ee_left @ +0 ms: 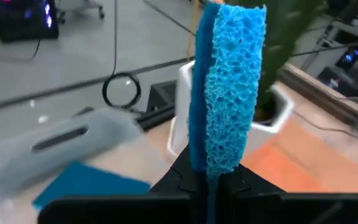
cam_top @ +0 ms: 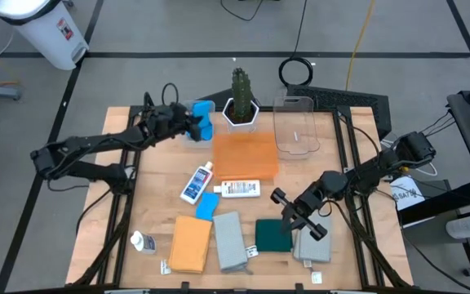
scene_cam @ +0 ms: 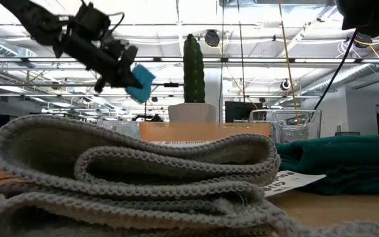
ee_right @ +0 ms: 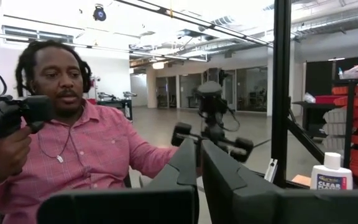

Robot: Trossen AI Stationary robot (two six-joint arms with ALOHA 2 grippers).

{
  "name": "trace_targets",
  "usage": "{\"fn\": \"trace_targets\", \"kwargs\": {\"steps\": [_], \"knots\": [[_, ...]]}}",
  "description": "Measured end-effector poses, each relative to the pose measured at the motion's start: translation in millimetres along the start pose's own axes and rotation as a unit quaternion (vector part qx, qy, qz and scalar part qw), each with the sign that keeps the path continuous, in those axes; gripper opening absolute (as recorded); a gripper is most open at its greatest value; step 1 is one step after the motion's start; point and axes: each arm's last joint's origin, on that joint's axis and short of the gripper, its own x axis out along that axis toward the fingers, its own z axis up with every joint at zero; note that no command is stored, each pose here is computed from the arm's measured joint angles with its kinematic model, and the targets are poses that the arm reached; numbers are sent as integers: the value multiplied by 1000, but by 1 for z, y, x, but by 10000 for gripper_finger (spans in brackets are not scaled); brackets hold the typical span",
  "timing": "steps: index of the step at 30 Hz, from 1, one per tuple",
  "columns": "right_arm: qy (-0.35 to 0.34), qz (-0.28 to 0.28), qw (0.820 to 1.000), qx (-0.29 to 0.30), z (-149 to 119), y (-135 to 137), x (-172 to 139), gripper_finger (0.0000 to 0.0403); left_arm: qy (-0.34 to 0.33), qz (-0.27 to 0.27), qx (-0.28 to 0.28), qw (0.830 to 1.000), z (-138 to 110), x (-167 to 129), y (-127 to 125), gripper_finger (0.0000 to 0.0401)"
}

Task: Pick & Place Kitchen Items
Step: Put the blue sponge into the white bin

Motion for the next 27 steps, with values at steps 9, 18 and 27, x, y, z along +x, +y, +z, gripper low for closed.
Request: {"fn": "trace_targets", "kwargs": {"steps": [9, 18, 27], "knots": [[6, -15, 1000, -1, 0, -7, -3, 0, 33, 33, -64, 997, -29, 24, 30, 10], [6, -16, 1000, -1, 0, -8, -4, 0, 72, 50, -84, 993, -48, 39, 37, 11], [6, -16, 1000, -1, 0, -8, -4, 0, 67, 54, -102, 991, -47, 39, 38, 115]]}}
